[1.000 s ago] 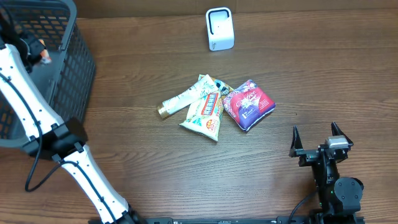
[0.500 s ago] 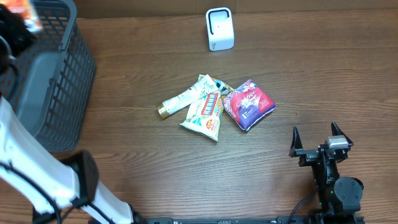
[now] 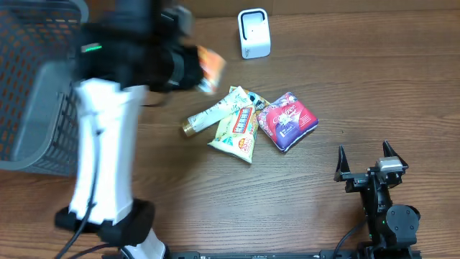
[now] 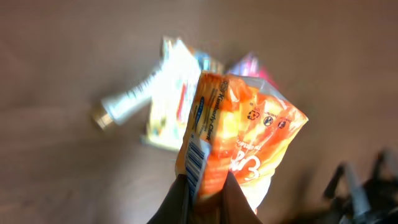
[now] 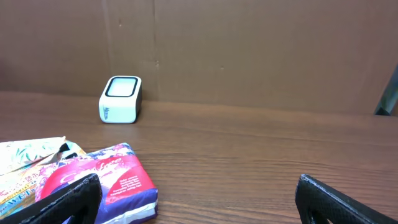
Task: Scan the item barcode
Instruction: 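Carry the orange pack to the table pile and release it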
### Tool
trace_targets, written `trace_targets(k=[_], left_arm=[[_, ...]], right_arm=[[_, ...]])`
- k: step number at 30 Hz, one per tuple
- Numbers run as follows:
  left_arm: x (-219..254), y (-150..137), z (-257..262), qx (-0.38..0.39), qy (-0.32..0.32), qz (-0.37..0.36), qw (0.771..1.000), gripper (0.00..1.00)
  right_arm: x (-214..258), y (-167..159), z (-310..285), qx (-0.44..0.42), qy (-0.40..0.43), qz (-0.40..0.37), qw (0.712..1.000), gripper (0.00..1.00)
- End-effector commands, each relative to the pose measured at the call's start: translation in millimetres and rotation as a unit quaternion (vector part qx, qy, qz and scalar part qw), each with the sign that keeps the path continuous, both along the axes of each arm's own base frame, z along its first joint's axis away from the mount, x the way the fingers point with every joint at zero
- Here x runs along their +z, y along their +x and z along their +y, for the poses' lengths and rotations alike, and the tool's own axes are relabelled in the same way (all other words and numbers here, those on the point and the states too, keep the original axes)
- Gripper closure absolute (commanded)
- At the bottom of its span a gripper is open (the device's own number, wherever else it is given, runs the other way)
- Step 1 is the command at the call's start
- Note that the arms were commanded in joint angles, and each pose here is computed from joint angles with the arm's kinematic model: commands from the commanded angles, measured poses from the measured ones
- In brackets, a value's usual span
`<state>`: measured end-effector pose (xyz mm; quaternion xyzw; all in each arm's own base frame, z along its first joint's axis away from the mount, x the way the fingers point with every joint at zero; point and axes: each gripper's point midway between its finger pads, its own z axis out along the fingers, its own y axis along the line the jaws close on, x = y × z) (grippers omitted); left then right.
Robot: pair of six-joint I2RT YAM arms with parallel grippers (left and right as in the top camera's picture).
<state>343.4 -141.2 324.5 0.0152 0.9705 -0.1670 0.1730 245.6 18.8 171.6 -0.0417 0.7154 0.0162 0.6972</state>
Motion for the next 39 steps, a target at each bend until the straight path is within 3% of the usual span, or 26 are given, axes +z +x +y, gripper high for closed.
trace_targets(k=[1, 5, 14, 16, 18, 19, 24, 31, 39], left_arm=[[-63.5, -4.3, -21.5, -0.02, 0.089, 0.051, 0.995, 0.96], [-116.1, 1.0, -37.7, -0.012, 0.125, 0.062, 0.99, 0.96], [-202.0, 13.9, -47.4, 0.003, 0.119, 0.059, 0.991, 0.94], [-211.9, 15.7, -43.4, 0.008, 0.127, 0.055, 0.99, 0.78], [-214.9, 18.8, -36.4, 0.015, 0.143, 0.047, 0.988, 0.42], [-213.8, 21.3, -32.6, 0.02, 0.152, 0.042, 0.987, 0.37], [-185.2, 34.2, -18.8, 0.043, 0.158, 0.027, 0.986, 0.38], [-86.8, 50.3, 1.8, 0.081, 0.13, -0.023, 0.988, 0.37], [8.0, 35.9, 77.1, 0.171, 0.163, -0.08, 0.968, 0.32]], right_arm=[[-1.8, 0.3, -1.6, -0.004, -0.002, -0.002, 1.0, 0.0], [-1.8, 0.3, -1.5, -0.003, -0.002, -0.002, 1.0, 0.0], [-1.8, 0.3, -1.5, -0.003, -0.002, -0.002, 1.0, 0.0], [-1.8, 0.3, -1.6, -0.004, -0.002, -0.002, 1.0, 0.0], [-1.8, 0.3, -1.6, -0.004, -0.002, -0.002, 1.0, 0.0], [-1.8, 0.3, -1.6, -0.004, -0.002, -0.002, 1.0, 0.0], [-1.8, 0.3, -1.6, -0.004, -0.002, -0.002, 1.0, 0.0], [-1.8, 0.3, -1.5, -0.003, -0.002, -0.002, 1.0, 0.0], [-1.8, 0.3, -1.5, -0.003, -0.002, -0.002, 1.0, 0.0]])
